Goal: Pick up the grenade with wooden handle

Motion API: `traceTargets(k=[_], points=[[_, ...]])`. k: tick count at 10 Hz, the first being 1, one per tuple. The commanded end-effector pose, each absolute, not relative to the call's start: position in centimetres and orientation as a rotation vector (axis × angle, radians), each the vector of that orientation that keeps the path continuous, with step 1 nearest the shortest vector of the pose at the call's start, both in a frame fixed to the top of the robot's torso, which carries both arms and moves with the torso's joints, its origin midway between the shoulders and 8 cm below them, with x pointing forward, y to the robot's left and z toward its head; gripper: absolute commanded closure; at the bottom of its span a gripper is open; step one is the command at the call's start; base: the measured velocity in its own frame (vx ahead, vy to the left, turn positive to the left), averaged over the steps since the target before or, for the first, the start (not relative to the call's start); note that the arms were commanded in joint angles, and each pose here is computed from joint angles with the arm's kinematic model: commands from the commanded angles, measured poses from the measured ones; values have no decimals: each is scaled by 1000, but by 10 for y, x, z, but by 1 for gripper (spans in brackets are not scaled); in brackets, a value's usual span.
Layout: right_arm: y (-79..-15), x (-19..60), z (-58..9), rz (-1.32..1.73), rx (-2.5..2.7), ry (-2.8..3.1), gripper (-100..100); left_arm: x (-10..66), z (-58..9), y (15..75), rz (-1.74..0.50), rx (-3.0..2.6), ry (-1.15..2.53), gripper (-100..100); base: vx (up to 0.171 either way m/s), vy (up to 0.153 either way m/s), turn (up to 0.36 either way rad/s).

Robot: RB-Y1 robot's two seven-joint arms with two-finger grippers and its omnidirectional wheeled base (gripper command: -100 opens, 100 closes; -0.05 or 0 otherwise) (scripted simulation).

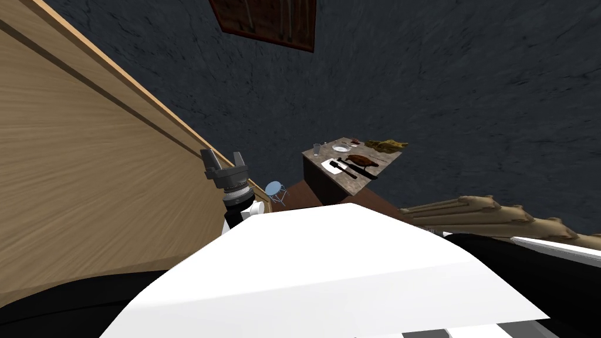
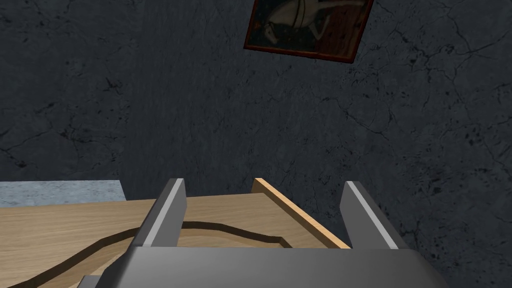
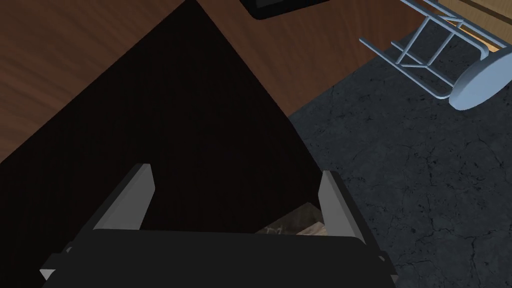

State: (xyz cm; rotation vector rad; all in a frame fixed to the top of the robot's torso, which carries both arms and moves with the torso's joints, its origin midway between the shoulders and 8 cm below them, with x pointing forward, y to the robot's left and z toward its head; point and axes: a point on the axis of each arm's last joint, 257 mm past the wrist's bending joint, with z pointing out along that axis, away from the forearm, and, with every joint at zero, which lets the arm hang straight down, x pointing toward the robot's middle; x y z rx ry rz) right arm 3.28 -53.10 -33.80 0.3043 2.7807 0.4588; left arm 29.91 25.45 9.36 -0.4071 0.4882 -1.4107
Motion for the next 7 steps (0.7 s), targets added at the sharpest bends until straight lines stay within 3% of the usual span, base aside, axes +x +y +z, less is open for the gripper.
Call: traceTargets(k=[1,4,7], points=[[-544,32,-338,420,257,2831,-100,299,94,255,-1411,-407,488,0,91,18,51],[-566,26,-332,349,177,2916,-100,299,94,255,-1411,-407,488,0,64,28,58],[-603,10,-323,224,104,3025,-100,299,94,255,-1411,-407,488,0,119,44,99]])
